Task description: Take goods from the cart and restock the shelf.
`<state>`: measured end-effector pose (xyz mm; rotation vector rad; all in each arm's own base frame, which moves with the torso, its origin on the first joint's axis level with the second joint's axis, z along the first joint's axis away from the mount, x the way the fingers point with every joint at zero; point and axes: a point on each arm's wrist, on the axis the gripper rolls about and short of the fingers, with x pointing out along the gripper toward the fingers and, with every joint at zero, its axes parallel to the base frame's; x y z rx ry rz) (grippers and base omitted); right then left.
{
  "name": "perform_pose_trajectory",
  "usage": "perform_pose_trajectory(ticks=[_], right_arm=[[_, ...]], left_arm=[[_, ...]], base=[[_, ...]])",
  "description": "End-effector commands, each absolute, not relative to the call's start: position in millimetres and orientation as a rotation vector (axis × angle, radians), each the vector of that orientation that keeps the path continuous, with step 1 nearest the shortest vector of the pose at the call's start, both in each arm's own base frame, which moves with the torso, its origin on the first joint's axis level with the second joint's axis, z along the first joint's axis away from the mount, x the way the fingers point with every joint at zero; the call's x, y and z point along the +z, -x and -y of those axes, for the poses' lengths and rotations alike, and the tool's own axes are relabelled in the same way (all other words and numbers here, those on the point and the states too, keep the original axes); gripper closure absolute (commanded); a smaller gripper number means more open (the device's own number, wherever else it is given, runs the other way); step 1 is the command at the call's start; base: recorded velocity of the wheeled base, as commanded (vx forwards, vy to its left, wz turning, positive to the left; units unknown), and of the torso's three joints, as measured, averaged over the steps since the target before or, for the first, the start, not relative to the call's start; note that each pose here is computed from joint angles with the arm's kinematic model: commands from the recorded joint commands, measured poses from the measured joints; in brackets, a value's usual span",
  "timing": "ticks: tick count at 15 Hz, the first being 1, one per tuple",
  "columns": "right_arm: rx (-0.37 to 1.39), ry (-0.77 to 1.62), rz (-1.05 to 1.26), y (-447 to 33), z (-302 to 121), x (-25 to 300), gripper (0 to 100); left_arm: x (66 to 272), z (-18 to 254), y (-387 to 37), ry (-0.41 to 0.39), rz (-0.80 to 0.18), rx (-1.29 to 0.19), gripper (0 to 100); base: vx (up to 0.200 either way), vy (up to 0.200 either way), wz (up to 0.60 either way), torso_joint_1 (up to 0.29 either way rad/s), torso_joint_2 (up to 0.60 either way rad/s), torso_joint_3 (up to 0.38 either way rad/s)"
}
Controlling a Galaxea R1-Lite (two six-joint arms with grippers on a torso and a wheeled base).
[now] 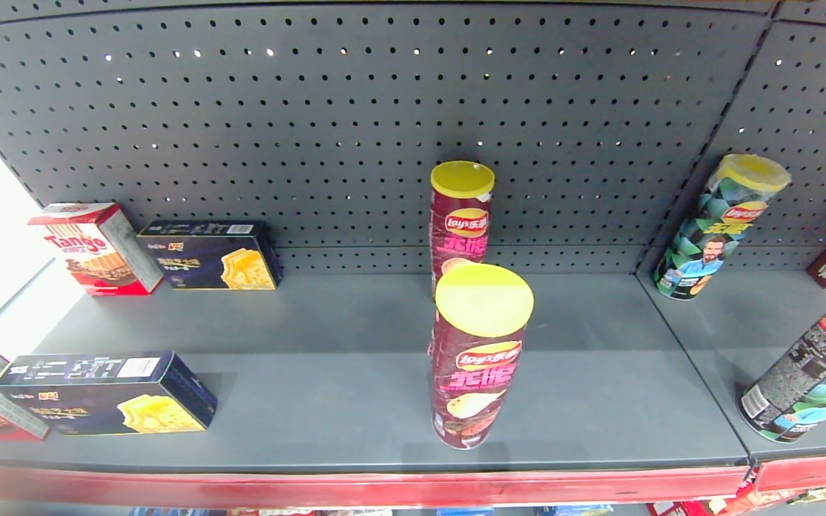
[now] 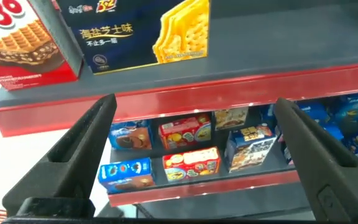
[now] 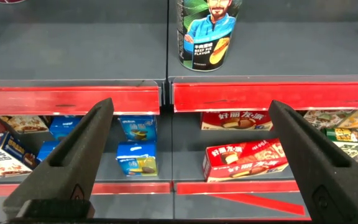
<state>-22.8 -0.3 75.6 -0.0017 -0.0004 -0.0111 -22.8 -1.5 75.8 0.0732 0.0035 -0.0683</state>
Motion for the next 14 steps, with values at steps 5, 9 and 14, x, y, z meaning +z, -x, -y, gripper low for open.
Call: perform_pose_trajectory(ticks=[5, 9, 14], right_arm=[[-0.011, 0.002, -0.002, 22.7, 0.3, 75.5, 0], [-0.012, 0.002, 0.000, 22.8, 0.3, 75.5, 0], [-0.011, 0.002, 0.000, 22.8, 0.3, 75.5, 0]], left_arm=[[75.9, 0.2, 22.8, -0.017, -0.004, -0.014, 0], [76.0, 0.0, 22.7, -0.006, -0.006, -0.005, 0], [76.0, 0.1, 22.7, -0.005, -0.006, -0.006, 0]], base=[[0.000, 0.000, 0.00, 0.000, 0.00, 0.000], [0.000, -0.050, 0.00, 0.001, 0.00, 0.001], [0.000, -0.040, 0.00, 0.000, 0.00, 0.000]])
